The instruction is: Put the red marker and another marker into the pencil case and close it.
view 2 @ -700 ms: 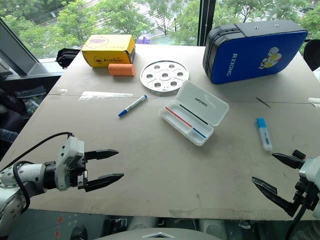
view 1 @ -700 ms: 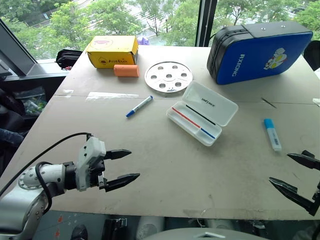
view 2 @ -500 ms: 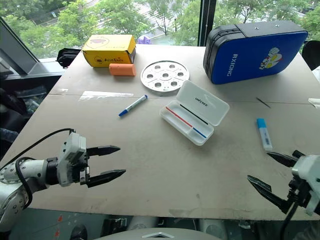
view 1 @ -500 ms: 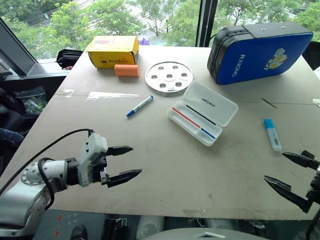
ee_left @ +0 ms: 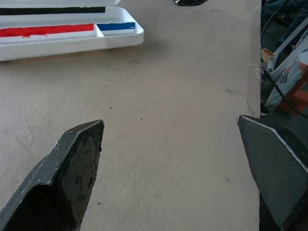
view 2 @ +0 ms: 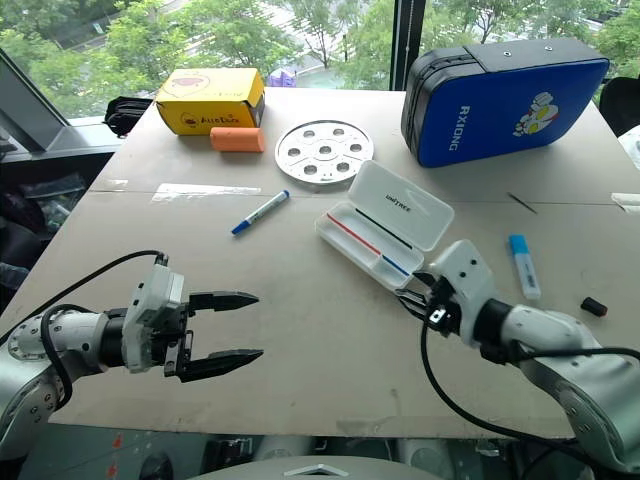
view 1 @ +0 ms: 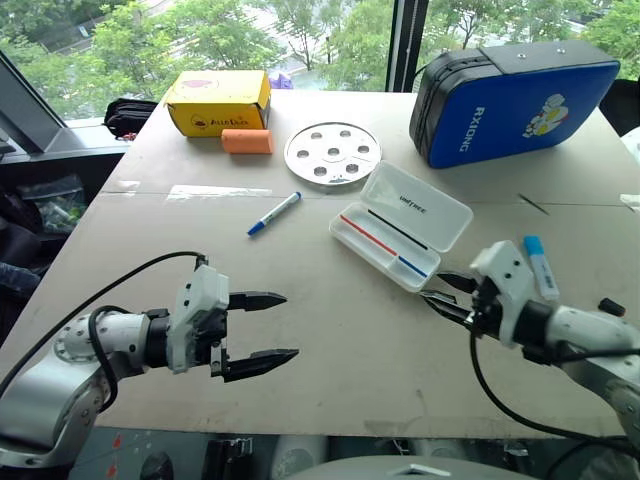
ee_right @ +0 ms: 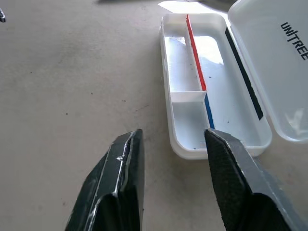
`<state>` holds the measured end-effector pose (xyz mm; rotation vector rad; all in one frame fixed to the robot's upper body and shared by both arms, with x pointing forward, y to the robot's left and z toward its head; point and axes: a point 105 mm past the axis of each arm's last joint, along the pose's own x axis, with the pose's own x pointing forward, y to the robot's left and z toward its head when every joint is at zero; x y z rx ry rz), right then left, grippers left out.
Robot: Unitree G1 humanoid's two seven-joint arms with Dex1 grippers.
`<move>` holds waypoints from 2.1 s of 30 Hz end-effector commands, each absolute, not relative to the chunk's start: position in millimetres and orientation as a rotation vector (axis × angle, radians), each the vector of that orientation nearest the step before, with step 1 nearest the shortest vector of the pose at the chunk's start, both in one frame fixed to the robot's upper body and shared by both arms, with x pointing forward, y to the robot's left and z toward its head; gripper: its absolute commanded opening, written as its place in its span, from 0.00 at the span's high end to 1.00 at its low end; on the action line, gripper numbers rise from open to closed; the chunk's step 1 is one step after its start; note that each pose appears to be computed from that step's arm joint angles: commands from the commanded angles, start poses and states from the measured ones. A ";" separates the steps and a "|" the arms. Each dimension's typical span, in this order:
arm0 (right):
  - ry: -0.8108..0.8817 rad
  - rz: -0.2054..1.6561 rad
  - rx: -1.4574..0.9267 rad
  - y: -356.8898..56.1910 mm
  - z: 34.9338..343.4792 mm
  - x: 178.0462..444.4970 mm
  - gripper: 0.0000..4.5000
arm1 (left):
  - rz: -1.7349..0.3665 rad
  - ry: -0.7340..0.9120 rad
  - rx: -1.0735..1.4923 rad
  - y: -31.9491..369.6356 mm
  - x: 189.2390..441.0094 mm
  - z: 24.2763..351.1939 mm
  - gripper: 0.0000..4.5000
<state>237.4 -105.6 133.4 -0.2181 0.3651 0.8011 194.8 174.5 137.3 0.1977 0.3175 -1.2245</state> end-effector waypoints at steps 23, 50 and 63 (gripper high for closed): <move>0.462 0.943 -0.556 -85.0 97.9 284.2 0.99 | -1.138 0.265 0.250 163.9 178.3 153.6 0.00; 0.319 1.483 -0.943 -163.6 107.0 295.8 0.99 | -1.056 0.246 0.258 167.8 176.4 153.8 0.00; 0.129 1.490 -0.805 -165.4 148.9 284.3 0.34 | -0.950 0.177 0.188 163.5 205.6 170.6 0.00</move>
